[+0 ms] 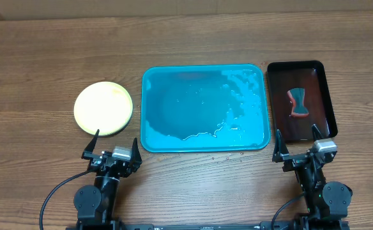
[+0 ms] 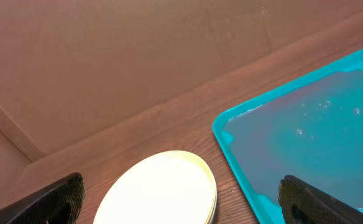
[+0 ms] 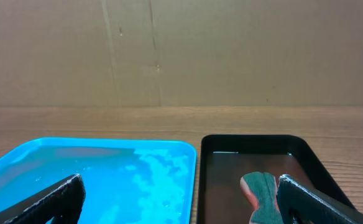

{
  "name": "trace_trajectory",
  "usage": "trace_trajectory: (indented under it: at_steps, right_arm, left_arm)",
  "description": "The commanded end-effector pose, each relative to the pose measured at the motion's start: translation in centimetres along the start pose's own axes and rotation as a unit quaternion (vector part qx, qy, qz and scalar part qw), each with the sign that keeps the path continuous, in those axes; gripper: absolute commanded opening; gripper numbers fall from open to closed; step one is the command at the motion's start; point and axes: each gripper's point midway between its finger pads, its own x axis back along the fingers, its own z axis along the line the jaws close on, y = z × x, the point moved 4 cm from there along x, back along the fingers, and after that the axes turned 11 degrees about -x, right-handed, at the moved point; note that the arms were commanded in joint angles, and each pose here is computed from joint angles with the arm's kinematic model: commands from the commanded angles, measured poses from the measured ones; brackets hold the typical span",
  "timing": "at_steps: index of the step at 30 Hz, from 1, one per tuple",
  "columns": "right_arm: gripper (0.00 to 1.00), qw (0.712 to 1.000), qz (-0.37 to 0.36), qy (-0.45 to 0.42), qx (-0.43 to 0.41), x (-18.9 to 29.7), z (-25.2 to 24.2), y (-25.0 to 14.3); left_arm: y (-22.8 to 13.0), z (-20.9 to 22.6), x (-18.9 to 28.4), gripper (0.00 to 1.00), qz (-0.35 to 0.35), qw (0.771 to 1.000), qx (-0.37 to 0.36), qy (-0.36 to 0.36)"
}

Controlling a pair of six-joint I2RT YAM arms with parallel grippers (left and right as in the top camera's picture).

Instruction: Clean dirty plates on tray and stack at the side

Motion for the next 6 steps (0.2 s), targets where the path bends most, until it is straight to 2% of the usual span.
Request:
trace_trajectory:
  at_steps: [1,6]
  right_arm:
    - [1.00,1.000,-0.002,-0.001,-0.001,-0.02,-0.03,-0.17]
    - [1.00,1.000,-0.003,-0.001,-0.001,-0.02,-0.03,-0.17]
  left_arm:
    - [-0.04,0.07,0.05,1.00,-0.001,1.000,-0.010,0.004]
    - [-0.04,0.07,0.05,1.00,-0.001,1.000,-0.010,0.004]
